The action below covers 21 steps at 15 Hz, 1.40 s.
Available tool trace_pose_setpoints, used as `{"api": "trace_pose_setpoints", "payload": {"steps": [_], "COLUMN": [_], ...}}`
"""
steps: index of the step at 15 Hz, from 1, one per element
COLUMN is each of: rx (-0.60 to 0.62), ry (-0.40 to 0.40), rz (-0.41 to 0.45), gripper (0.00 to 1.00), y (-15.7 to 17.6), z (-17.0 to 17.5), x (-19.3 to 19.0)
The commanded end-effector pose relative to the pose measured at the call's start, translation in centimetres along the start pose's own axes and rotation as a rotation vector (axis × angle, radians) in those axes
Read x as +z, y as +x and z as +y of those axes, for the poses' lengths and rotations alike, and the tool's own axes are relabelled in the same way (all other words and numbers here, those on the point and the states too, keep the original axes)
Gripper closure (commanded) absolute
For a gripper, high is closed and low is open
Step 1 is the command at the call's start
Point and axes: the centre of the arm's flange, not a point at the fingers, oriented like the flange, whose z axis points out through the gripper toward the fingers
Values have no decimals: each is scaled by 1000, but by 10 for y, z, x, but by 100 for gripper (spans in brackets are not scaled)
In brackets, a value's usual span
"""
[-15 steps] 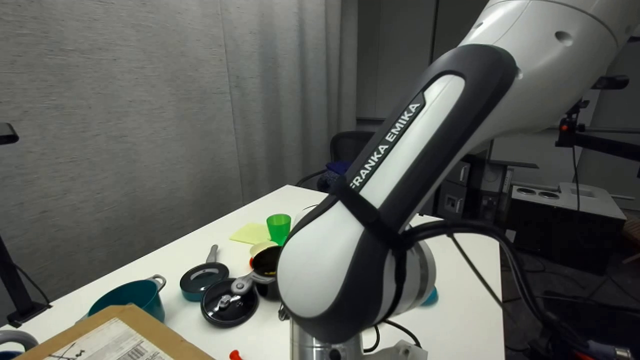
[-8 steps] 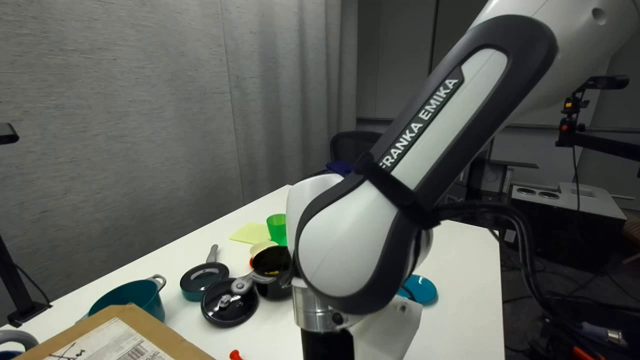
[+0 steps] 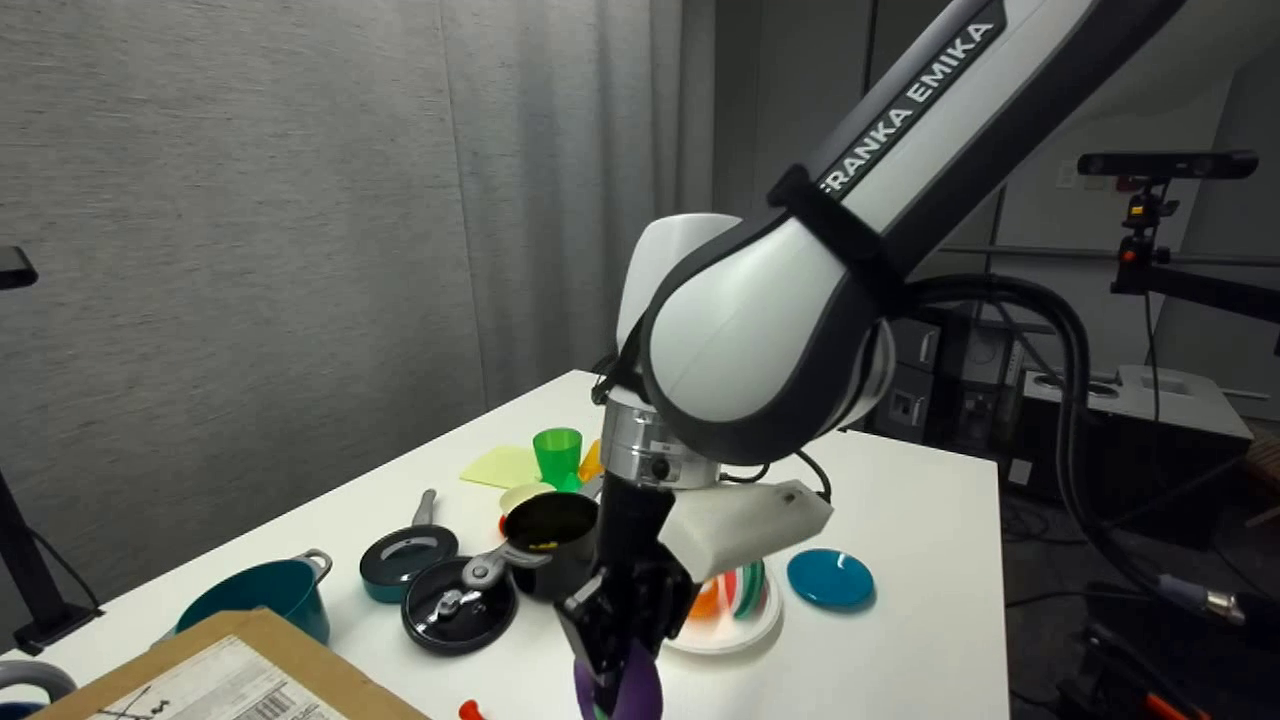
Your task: Pick the stuffed fruits on the tray and put them on the plate
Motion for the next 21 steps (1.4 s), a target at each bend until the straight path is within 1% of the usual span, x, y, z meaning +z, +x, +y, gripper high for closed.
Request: {"api": "trace_pose_setpoints", "payload": {"steps": [1, 2, 3, 4, 5, 6, 7, 8, 9, 10, 11, 12, 13, 15, 16, 17, 18, 21], "rx": [130, 146, 140, 102, 69, 48, 22, -15, -52, -89, -127, -166, -201, -258, -279, -309, -333, -355], "ry": [-62, -67, -66, -61, -67, -82, -103, -121, -150, -181, -210, -236, -263, -312, -336, -359, -386, -426], "rz": [140, 147, 109, 21, -59, -109, -165, -214, -263, -308, -350, -381, -388, -385, -388, -390, -394, -321], "gripper": [92, 52, 51, 46, 37, 30, 21, 14, 5, 1, 0, 0, 0, 0, 25, 26, 32, 57], "y": [-8, -9, -14, -24, -38, -61, -79, -102, -126, -149, -172, -187, -192, -184, -179, -176, -174, -160], "z": [9, 10, 8, 1, -6, -16, -24, -34, -45, -58, -68, -73, -71, -68, -69, -67, -66, -66], "x": [-25, -24, -17, 4, 27, 58, 76, 95, 115, 135, 155, 165, 170, 170, 165, 162, 160, 141]}}
